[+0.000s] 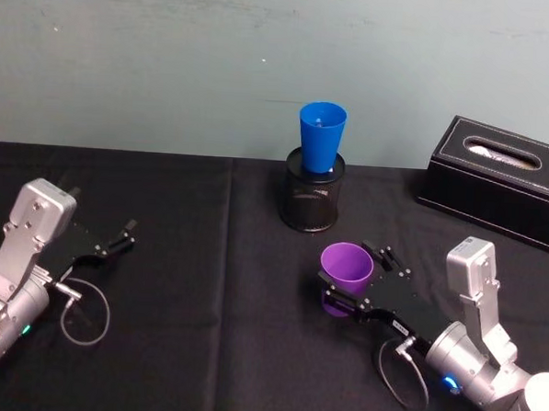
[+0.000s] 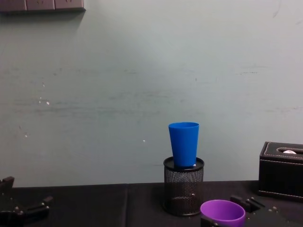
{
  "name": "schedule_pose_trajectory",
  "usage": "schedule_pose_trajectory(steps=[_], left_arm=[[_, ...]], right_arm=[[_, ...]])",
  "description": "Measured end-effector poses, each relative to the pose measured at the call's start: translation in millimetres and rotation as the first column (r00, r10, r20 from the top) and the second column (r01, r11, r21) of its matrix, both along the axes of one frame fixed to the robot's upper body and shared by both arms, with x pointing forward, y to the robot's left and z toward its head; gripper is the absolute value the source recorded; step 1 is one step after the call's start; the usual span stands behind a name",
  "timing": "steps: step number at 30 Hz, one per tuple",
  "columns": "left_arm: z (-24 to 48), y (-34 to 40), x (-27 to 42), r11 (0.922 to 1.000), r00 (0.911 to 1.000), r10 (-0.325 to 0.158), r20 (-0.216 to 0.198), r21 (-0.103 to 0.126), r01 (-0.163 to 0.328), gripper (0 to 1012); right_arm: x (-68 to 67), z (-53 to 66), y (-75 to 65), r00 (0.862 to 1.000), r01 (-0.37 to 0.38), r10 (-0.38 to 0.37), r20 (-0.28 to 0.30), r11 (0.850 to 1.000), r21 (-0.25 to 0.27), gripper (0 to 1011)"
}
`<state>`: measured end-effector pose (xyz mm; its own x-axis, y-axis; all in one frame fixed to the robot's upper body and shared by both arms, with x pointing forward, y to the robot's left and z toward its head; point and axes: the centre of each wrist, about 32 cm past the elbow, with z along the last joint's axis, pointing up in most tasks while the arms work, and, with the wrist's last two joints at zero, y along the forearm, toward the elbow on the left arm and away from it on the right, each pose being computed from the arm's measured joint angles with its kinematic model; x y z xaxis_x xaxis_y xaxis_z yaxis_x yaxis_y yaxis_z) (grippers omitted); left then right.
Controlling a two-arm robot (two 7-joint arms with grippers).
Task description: Pick up one cup with a gripper and tap it against the other cup.
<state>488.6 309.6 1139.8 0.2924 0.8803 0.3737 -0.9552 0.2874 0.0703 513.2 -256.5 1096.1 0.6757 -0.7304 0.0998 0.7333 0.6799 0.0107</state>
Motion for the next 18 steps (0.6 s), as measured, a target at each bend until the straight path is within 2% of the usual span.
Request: schedule_pose_trajectory(steps=[18], left_arm=[[0.0,0.0,0.0,1.0,1.0,0.0,0.0,0.0,0.0,1011]], right_arm=[[-1.9,2.1,-2.3,0.998,-0.035,0.029,0.062,0.995,0.088,1003]])
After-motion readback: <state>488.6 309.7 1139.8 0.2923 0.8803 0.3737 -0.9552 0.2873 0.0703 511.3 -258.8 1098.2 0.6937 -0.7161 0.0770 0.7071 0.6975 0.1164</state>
